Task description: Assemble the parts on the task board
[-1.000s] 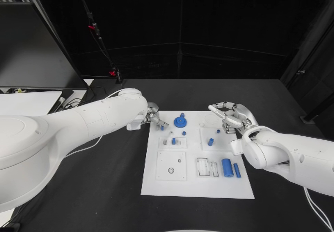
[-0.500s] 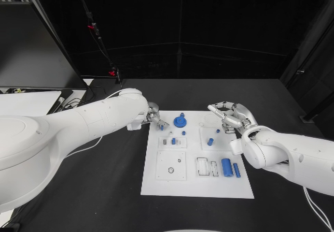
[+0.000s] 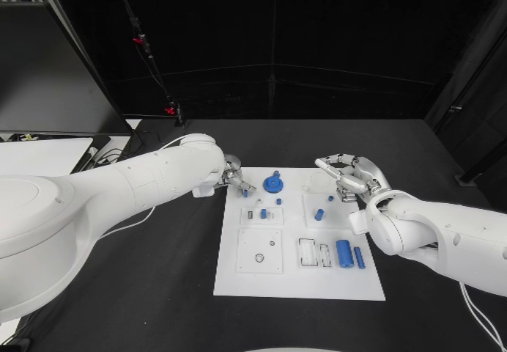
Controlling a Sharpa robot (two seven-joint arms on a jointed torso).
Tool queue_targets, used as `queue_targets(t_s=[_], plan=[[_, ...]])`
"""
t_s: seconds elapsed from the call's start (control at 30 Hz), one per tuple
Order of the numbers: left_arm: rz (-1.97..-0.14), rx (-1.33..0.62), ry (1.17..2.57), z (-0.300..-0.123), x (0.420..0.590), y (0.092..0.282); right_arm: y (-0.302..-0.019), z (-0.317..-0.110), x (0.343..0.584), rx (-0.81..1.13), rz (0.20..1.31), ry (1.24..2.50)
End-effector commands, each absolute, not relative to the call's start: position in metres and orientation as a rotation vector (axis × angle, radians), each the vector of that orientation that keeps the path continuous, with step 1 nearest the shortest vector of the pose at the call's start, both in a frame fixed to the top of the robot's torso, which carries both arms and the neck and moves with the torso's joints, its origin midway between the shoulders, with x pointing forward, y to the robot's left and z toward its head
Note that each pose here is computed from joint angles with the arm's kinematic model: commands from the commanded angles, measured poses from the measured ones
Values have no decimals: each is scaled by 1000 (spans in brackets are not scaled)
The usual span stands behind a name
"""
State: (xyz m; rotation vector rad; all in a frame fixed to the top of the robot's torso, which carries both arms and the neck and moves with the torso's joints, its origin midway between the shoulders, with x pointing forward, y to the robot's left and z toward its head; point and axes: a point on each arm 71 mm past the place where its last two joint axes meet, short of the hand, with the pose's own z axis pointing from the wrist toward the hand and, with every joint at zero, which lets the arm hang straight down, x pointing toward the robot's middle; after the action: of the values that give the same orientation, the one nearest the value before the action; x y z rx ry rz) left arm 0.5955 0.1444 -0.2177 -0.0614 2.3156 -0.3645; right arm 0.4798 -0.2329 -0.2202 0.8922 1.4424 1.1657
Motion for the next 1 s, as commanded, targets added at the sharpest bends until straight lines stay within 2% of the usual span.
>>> queue_targets(t_s=[0.03, 1.0], plan=[[-372, -57, 2307, -216, 596, 143, -232, -219, 480, 890, 1171, 1438], [-388, -49, 2303, -217, 595, 139, -232, -219, 480, 890, 1170, 1437]])
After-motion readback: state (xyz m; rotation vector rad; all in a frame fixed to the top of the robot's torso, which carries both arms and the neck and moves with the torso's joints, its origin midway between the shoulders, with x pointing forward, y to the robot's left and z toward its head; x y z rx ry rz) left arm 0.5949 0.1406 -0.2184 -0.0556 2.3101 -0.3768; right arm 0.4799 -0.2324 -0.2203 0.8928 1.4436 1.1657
